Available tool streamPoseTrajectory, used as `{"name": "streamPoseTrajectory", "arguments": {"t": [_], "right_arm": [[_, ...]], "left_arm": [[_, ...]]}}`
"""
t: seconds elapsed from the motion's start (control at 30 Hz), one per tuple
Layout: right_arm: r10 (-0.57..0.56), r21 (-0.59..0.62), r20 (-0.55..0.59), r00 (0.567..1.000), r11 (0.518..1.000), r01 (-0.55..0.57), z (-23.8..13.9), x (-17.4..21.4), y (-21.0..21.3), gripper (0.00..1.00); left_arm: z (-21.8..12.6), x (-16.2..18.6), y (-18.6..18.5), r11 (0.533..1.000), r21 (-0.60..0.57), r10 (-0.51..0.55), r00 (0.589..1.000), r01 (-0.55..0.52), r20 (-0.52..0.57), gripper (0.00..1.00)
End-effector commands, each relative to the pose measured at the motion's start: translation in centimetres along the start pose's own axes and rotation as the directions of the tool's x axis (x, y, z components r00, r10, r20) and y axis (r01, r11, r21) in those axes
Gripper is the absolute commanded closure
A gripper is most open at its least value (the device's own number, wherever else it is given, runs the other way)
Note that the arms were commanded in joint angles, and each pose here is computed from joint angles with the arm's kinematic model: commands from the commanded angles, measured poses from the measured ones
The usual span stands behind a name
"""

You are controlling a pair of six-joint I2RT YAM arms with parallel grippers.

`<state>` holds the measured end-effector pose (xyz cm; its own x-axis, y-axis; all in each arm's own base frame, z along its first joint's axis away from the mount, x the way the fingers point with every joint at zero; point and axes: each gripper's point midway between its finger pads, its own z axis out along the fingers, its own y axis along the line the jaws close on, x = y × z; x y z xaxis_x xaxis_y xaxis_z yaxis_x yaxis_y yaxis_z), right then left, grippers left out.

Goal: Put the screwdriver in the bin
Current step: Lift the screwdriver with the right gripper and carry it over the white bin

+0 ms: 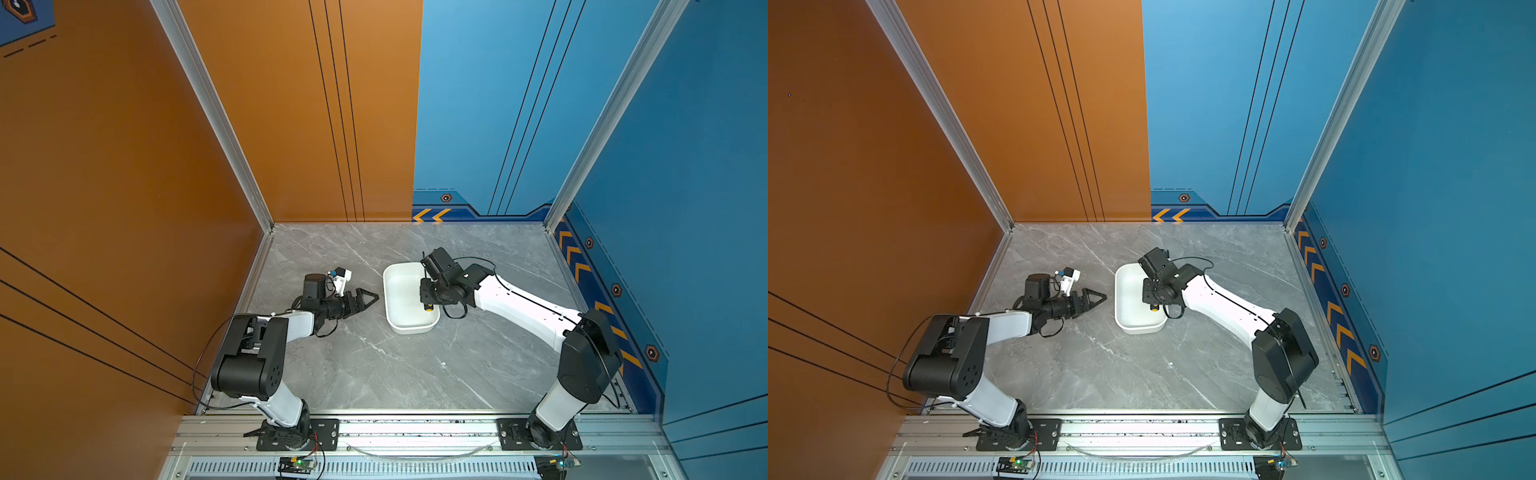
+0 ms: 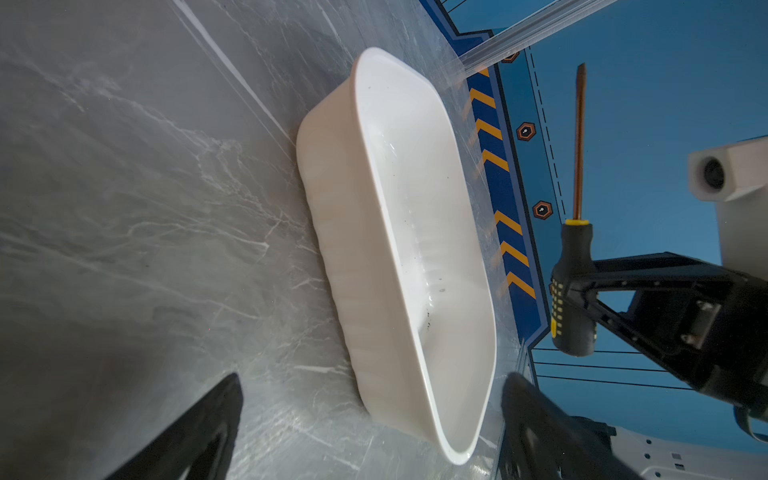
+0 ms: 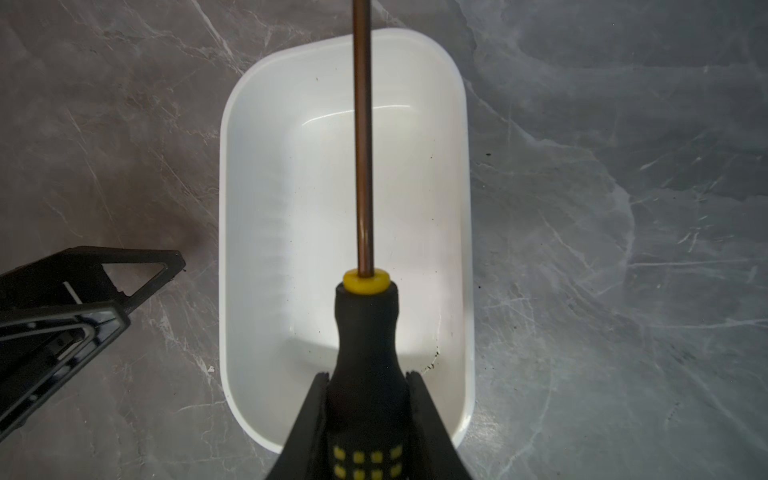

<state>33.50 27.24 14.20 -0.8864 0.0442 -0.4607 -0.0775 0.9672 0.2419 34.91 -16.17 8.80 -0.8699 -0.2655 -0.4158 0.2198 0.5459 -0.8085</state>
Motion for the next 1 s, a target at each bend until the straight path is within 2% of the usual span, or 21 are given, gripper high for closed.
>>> {"name": "streamPoseTrajectory", "arguments": {"t": [0.0,0.2,0.97], "right_arm": [[0.025,0.019,0.054,0.998,0.999,-0.026,0.2,-0.9,1.2,1.0],[-0.007,0.032,0.024,1.0,0.999,0.006,1.9,0.2,2.4,1.0],[-0.014,0.082,-0.087,0.996,0.996,0.021,7.0,2.7,2.1,1.0]], "left_arm": [[-0.1,0.1,0.1,1.0,-0.002,-0.016,1.0,0.016,-0.004,0.02],[-0.1,0.1,0.2,1.0,-0.005,-0.018,1.0,0.018,-0.005,0.02],[0.0,0.4,0.6,1.0,-0.011,-0.023,1.0,0.023,-0.01,0.02]]}}
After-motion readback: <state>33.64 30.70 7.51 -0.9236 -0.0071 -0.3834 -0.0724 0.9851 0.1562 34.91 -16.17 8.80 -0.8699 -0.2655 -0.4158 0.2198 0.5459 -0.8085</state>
